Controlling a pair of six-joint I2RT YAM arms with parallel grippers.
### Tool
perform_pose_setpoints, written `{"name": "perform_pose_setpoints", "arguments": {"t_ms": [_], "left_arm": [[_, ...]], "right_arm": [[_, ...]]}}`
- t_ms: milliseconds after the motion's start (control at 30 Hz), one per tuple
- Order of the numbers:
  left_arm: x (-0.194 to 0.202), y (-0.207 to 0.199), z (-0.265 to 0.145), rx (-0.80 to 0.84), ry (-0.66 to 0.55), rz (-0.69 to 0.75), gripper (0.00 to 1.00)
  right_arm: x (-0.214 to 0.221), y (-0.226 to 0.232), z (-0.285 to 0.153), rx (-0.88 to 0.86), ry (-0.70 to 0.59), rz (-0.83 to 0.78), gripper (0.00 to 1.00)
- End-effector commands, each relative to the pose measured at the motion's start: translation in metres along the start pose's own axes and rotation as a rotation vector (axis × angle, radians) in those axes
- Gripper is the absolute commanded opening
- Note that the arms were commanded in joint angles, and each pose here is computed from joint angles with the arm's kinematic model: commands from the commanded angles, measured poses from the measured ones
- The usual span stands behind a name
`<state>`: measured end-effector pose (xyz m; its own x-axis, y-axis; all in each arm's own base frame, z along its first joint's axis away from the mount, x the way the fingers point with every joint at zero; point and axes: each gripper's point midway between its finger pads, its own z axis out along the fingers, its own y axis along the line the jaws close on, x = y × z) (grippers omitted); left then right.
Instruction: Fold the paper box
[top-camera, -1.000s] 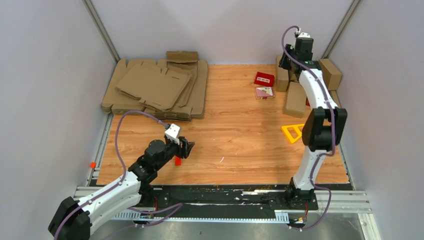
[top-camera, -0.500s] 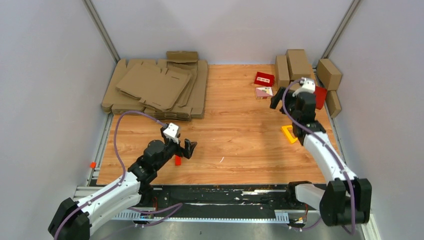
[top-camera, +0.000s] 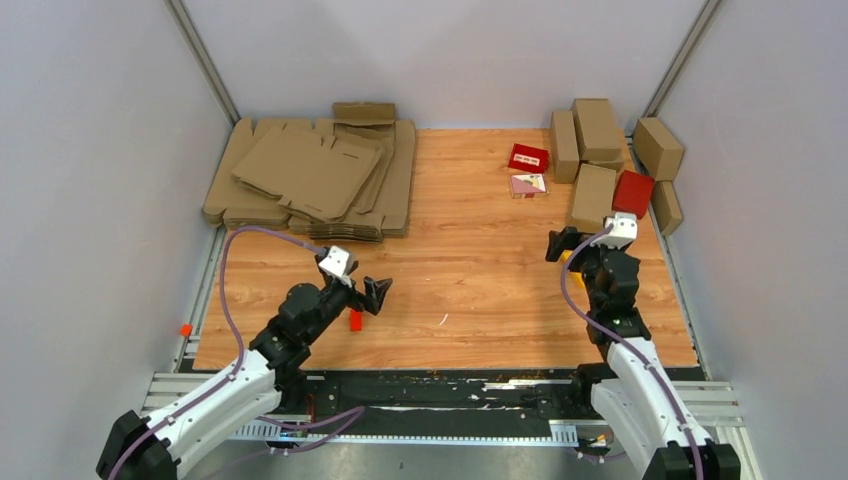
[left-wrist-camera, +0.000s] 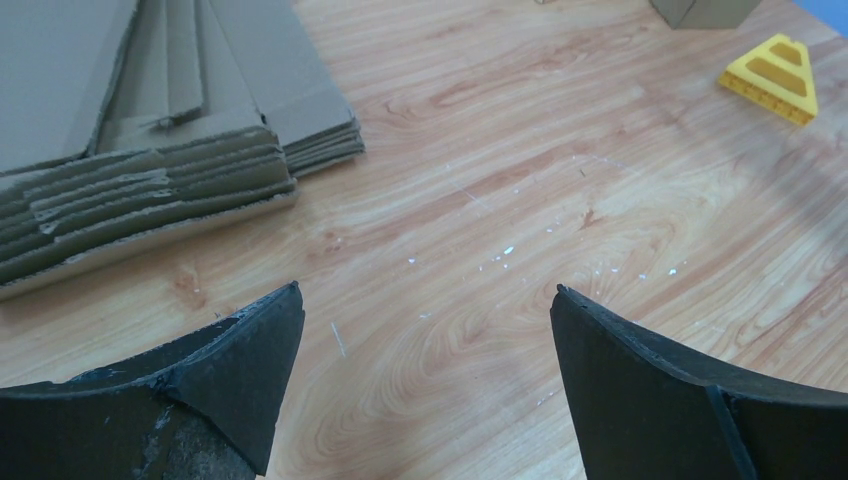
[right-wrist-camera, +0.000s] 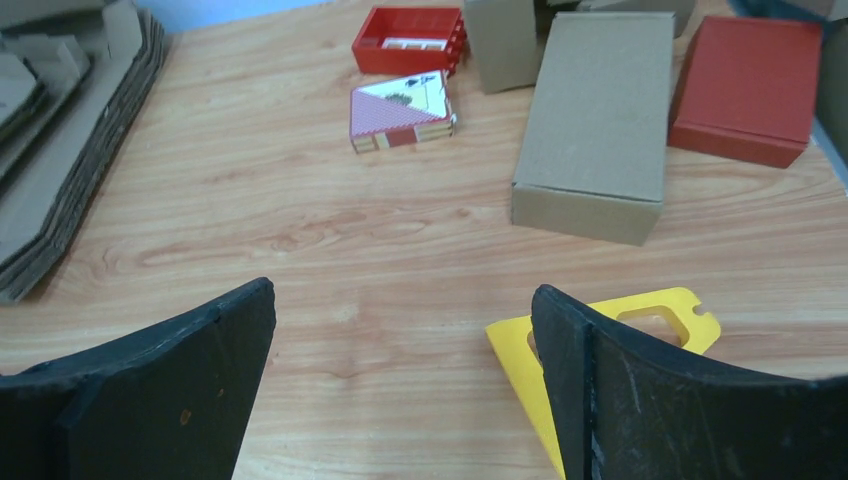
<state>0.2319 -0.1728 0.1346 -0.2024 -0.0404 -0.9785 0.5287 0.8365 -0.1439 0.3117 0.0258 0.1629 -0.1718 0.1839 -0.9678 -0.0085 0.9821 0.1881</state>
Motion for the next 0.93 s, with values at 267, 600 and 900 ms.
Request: {"name": "perform_pose_setpoints", "arguments": {"t_ms": [267,600,900], "left_arm": [[-0.007,0.01,0.003,-0.067,-0.022,-0.027,1.0],[-0.003,0.008,0.006,-0.05,-0.012,-0.002,1.0],[-0.002,0.005,0.006,-0.031,-0.005,-0.003,1.0]], "right_arm": [[0.025,0.007,-0.019,0.034,0.149,0.257,1.0],[0.064,0.016,-0.02,0.009,0.228,0.397,1.0],[0.062,0.02,-0.019,-0.021,0.221,0.379,1.0]]}}
